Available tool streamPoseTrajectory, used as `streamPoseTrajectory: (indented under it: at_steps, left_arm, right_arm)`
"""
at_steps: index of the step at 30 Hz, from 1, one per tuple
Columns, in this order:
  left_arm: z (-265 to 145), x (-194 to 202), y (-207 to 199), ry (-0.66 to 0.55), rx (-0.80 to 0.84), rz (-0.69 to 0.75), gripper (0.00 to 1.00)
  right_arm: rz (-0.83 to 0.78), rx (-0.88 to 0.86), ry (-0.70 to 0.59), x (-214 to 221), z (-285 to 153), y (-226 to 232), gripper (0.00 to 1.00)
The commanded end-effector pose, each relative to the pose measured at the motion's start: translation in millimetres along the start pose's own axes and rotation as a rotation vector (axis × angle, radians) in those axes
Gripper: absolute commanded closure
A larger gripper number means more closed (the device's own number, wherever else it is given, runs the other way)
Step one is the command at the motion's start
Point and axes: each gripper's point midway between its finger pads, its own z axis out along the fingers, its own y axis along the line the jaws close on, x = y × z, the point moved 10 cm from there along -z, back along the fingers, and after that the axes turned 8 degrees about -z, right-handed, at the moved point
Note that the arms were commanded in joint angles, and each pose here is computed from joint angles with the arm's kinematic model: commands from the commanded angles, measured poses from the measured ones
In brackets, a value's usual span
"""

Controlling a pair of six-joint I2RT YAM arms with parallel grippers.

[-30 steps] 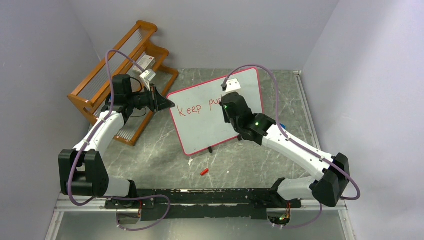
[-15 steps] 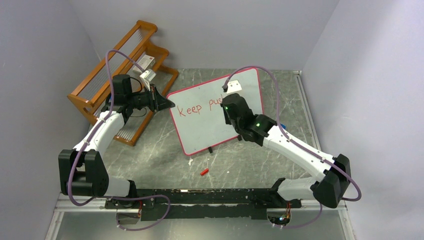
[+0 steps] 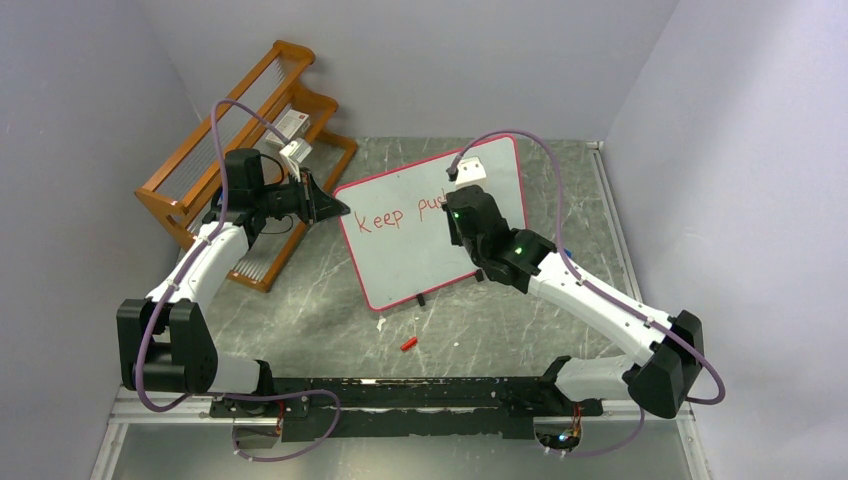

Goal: Write a sentence on the whiteboard

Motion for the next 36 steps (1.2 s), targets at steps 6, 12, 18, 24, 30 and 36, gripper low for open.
streamPoseTrajectory:
  at_steps: [6,12,18,24,30,36]
  left_arm:
    - [9,16,18,0.058,-0.093,0.029,0.95]
    - [9,17,18,0.059,-0.092,0.029,0.95]
    - [9,16,18,0.058,-0.092,0.030,0.95]
    - [9,16,18,0.057,-0.094,0.030,0.95]
    - [9,16,18,0.058,-0.096,0.029,0.95]
    - [9,16,18,0.058,-0.096,0.029,0.95]
  right_arm:
    - [0.006,0.018,-0.032,-8,6,0,1.00]
    - [0.001,0.029,-0.034,-9,9,0,1.00]
    - [0.010,0.053,-0.051,-11,7,-4,1.00]
    - [0.015,0.068,-0.055,-11,7,-7,1.00]
    - [0.013,0.078,-0.031,-7,7,-9,1.00]
    - [0.014,0.062,-0.007,-1,6,-8,1.00]
